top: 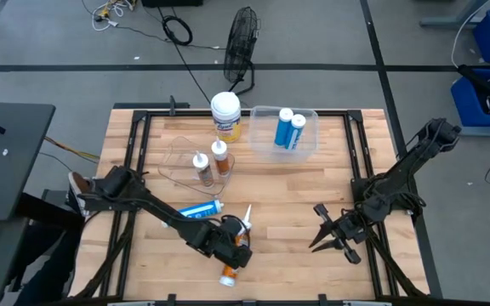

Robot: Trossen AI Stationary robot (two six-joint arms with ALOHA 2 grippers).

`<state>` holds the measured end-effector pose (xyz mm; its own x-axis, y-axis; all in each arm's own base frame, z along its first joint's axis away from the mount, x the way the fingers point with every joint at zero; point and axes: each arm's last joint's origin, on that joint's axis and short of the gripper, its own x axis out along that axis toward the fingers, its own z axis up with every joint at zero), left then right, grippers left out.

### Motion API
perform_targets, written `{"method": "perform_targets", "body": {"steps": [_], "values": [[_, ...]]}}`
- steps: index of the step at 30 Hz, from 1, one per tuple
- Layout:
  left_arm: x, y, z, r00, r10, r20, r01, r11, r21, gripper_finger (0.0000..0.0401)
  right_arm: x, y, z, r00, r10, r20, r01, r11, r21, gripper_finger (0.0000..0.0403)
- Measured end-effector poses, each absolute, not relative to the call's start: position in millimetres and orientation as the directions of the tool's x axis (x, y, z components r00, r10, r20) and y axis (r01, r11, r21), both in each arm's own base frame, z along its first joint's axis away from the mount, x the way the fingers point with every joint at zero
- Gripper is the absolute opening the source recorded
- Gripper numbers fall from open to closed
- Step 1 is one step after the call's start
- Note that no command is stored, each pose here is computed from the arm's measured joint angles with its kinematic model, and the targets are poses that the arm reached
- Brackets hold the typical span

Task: Pick & place silicon tubes, Sealant and Lysol wipes
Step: Put the orange sealant into the left transparent bin

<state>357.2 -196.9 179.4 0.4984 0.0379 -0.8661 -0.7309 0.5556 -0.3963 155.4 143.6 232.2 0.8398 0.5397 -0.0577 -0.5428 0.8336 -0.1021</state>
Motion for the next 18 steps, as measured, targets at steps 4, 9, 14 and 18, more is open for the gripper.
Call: {"method": "perform_targets", "body": {"steps": [4,9,14,18], "values": [[359.6,-196.7,168.6,0.462,0.016,-0.887,-0.743,0.553,-0.378,0.0369,154.9,144.1,231.4,0.838,0.542,-0.066,-0.546,0.831,-0.104,0.0055],[360.4,-198.6,157.1,0.429,0.005,-0.903,-0.755,0.551,-0.355,0.0369,154.9,144.1,230.9,0.838,0.542,-0.071,-0.546,0.831,-0.108,0.0055],[358.6,-201.8,154.3,0.416,0.002,-0.909,-0.761,0.547,-0.348,0.0369,154.9,144.0,229.8,0.837,0.541,-0.081,-0.547,0.83,-0.111,0.0055],[356.3,-202.2,151.5,0.393,0.014,-0.919,-0.768,0.555,-0.32,0.0361,154.8,144.0,229.2,0.836,0.541,-0.088,-0.548,0.829,-0.112,0.0055]]}}
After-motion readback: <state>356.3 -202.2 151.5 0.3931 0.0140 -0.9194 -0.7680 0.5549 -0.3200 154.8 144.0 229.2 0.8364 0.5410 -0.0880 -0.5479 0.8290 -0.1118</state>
